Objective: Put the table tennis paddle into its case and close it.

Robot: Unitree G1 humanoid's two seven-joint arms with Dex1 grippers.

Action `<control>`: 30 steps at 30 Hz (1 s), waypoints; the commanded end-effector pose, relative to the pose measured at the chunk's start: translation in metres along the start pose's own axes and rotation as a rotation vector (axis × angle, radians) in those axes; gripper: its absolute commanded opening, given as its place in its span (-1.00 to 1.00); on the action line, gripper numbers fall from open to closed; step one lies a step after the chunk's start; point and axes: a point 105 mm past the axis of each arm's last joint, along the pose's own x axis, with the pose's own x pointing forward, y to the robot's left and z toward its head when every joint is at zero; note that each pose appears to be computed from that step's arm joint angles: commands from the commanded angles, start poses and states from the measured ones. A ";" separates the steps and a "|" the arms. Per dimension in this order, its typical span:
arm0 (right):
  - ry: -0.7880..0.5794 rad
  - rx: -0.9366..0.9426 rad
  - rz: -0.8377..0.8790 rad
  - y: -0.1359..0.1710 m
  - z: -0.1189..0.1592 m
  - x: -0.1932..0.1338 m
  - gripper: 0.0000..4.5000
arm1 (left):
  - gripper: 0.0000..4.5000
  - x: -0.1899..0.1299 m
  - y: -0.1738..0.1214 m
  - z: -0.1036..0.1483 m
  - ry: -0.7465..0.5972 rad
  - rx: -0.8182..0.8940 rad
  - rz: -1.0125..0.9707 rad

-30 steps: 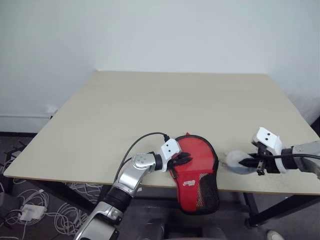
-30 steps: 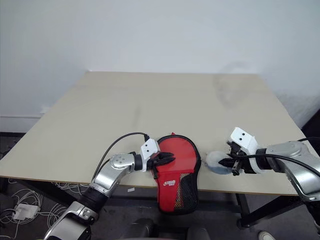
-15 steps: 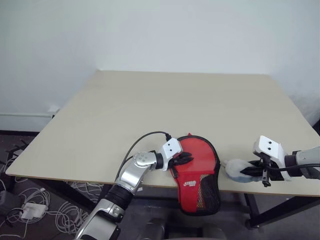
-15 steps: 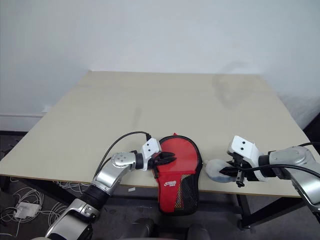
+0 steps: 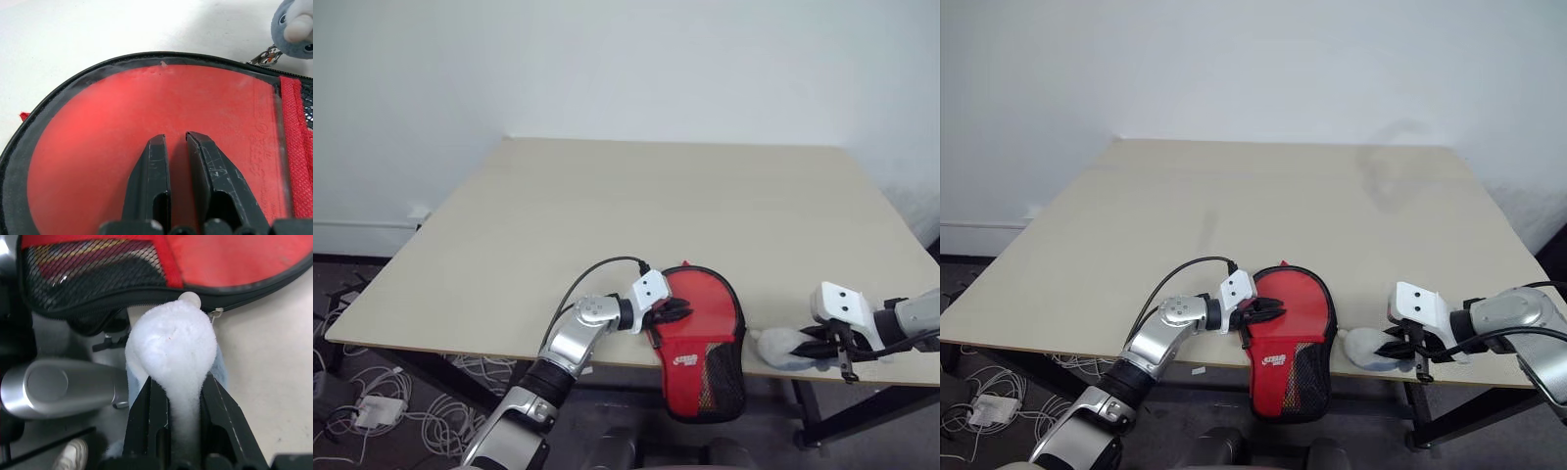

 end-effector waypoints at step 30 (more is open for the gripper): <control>-0.050 -0.181 0.201 0.005 0.032 0.009 -0.89 | -0.74 -0.011 -0.006 -0.041 0.150 -0.051 0.009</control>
